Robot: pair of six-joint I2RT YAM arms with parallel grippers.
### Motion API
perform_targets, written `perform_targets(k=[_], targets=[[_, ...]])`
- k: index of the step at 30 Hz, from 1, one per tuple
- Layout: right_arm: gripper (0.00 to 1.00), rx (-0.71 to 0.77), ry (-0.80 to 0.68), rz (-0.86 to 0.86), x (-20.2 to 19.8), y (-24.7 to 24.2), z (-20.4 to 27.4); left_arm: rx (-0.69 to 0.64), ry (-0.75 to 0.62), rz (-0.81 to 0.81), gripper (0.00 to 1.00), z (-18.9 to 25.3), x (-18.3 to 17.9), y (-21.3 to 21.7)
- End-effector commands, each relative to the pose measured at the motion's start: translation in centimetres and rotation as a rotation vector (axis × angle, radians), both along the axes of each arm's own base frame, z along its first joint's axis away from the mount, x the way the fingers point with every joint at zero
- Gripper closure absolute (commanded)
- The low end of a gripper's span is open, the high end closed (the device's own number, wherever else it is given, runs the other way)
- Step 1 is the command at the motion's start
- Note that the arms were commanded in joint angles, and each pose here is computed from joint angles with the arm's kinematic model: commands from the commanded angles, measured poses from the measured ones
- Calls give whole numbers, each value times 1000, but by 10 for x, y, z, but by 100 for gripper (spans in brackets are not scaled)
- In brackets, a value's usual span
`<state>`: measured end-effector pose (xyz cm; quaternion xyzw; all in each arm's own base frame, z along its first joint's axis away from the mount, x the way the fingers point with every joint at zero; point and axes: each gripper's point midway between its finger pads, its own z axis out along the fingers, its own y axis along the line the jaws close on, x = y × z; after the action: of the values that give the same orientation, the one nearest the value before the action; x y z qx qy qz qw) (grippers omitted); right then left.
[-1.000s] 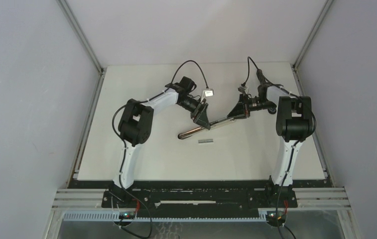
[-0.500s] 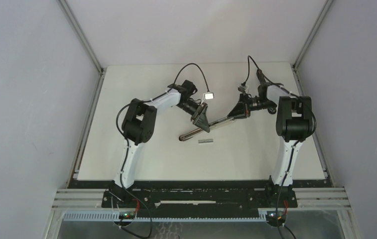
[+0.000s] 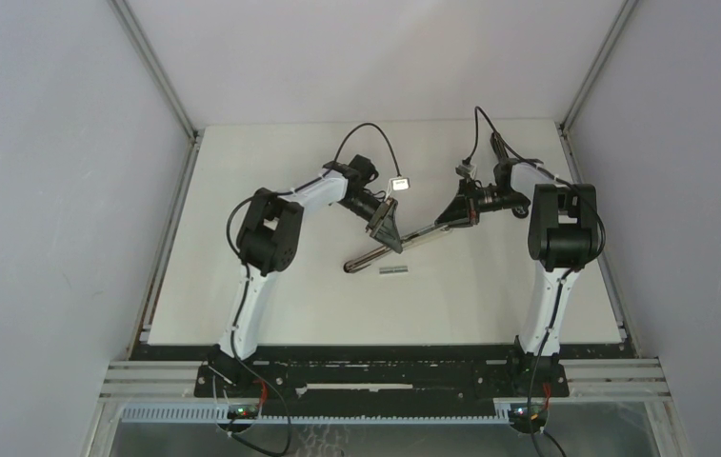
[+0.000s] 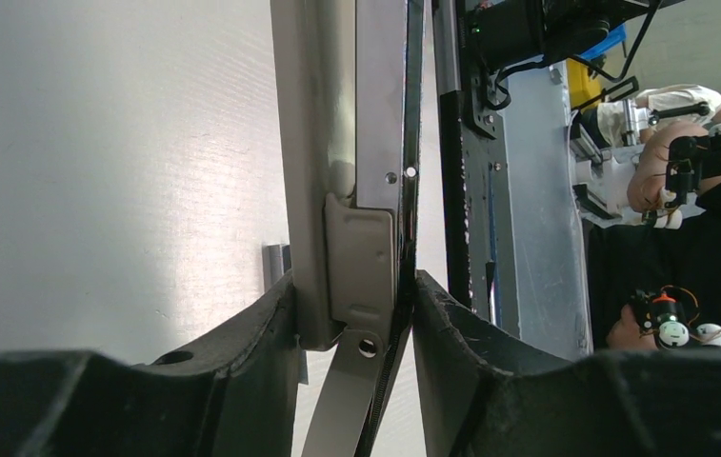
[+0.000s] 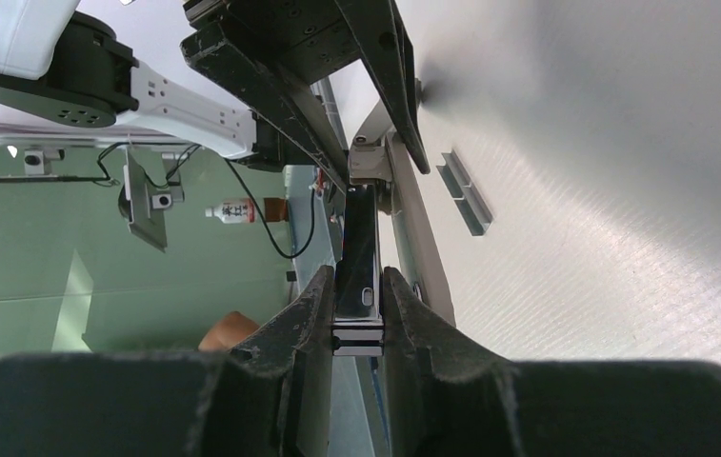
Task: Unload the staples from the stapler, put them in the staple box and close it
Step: Unload the staple at the center of the board.
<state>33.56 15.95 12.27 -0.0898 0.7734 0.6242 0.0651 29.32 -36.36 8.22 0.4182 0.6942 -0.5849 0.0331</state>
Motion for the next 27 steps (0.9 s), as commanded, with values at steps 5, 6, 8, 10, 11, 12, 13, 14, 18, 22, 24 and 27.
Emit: perform_targets(k=[5, 6, 8, 10, 11, 12, 13, 14, 18, 22, 24, 27], targets=[[68, 91, -86, -3, 7, 6, 33, -71, 37, -13, 89, 27, -2, -10], [64, 90, -84, -3, 7, 6, 33, -69, 41, -12, 92, 28, -2, -10], [53, 93, -78, -9, 8, 4, 32, -67, 41, -5, 96, 29, 0, -8], [48, 96, -76, -15, 9, 2, 32, -68, 36, 3, 99, 32, 2, -6], [46, 96, -78, -17, 9, 1, 32, -67, 36, 9, 100, 33, 4, -5], [44, 97, -76, -21, 10, 0, 32, -62, 39, 17, 100, 34, 6, -4], [42, 93, -75, -23, 10, -1, 32, -56, 39, 25, 100, 33, 8, -2], [39, 87, -73, -26, 11, -2, 31, -48, 33, 33, 100, 33, 10, -1], [33, 48, -69, -46, 16, -10, 25, -9, 4, 69, 100, 32, 20, 5], [31, -12, -38, -76, 20, -16, 14, 39, -17, 102, 100, 26, 28, 12], [30, -57, -33, -94, 23, -18, 5, 52, -10, 108, 100, 23, 27, 13], [28, -85, -33, -103, 24, -20, 1, 67, -13, 113, 100, 22, 26, 15]])
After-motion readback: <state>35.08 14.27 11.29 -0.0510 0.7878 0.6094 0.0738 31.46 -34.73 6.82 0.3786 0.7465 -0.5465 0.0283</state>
